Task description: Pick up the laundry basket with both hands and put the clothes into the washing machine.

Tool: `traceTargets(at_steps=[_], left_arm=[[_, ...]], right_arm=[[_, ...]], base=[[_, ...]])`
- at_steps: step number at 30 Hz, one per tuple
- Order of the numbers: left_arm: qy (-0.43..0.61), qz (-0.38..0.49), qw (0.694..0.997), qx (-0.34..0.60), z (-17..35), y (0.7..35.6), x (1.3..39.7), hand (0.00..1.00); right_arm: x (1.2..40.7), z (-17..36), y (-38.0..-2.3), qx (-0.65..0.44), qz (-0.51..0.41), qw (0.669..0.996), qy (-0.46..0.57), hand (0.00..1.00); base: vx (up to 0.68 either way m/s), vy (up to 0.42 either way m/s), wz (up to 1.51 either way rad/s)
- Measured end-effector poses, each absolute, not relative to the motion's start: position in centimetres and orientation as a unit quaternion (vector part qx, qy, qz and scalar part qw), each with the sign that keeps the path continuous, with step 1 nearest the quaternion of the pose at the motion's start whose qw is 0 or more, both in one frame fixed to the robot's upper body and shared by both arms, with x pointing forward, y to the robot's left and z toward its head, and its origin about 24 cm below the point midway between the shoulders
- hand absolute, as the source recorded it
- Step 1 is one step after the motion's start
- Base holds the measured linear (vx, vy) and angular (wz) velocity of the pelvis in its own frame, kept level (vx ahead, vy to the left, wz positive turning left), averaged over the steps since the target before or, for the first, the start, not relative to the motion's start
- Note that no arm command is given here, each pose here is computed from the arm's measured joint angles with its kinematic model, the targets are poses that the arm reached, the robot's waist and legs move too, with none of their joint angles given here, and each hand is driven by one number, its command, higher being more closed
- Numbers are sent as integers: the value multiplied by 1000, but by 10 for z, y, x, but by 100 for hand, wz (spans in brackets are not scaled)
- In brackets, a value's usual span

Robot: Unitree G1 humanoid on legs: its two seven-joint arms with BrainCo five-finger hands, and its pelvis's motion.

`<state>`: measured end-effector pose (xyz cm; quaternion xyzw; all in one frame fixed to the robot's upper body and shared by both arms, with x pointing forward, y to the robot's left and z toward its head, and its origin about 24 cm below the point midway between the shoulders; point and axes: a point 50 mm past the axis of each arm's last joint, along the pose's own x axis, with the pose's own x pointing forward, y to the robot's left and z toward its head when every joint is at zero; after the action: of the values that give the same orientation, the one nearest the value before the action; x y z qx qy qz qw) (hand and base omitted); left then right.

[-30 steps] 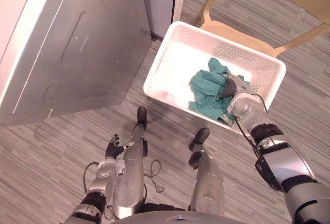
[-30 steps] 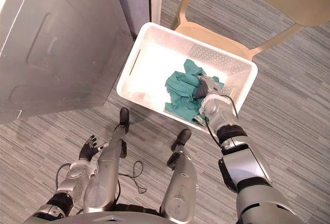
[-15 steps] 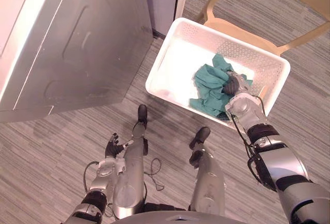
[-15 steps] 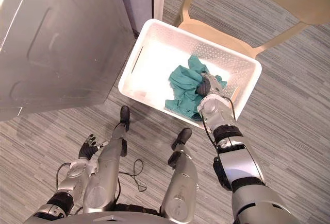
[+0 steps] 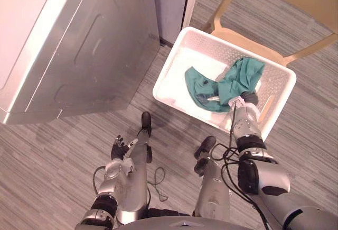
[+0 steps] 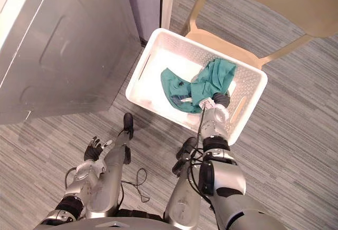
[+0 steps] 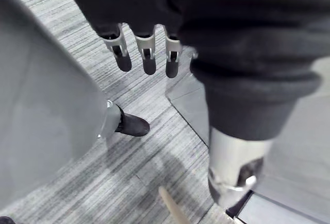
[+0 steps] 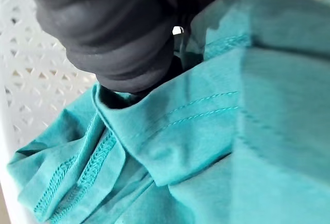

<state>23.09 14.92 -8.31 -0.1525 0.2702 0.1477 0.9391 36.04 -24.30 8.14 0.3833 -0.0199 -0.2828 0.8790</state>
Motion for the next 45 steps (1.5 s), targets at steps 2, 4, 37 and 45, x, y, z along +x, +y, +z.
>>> traceTargets(at_steps=[2, 4, 37, 45], left_arm=[[271, 147, 938, -155, -84, 148, 230, 0], [279, 153, 934, -165, -87, 148, 224, 0], [-148, 627, 735, -213, 51, 343, 128, 0], [-363, 495, 781, -115, 164, 278, 156, 0]], right_arm=[[359, 84, -235, 422, -272, 864, -37, 100], [359, 94, -226, 468, -257, 843, -64, 100], [285, 61, -227, 555, -282, 766, -161, 100], [282, 71, -202, 550, -225, 788, -160, 100]], base=[[17, -65, 17], [22, -50, 11], [42, -54, 9], [-91, -2, -30]])
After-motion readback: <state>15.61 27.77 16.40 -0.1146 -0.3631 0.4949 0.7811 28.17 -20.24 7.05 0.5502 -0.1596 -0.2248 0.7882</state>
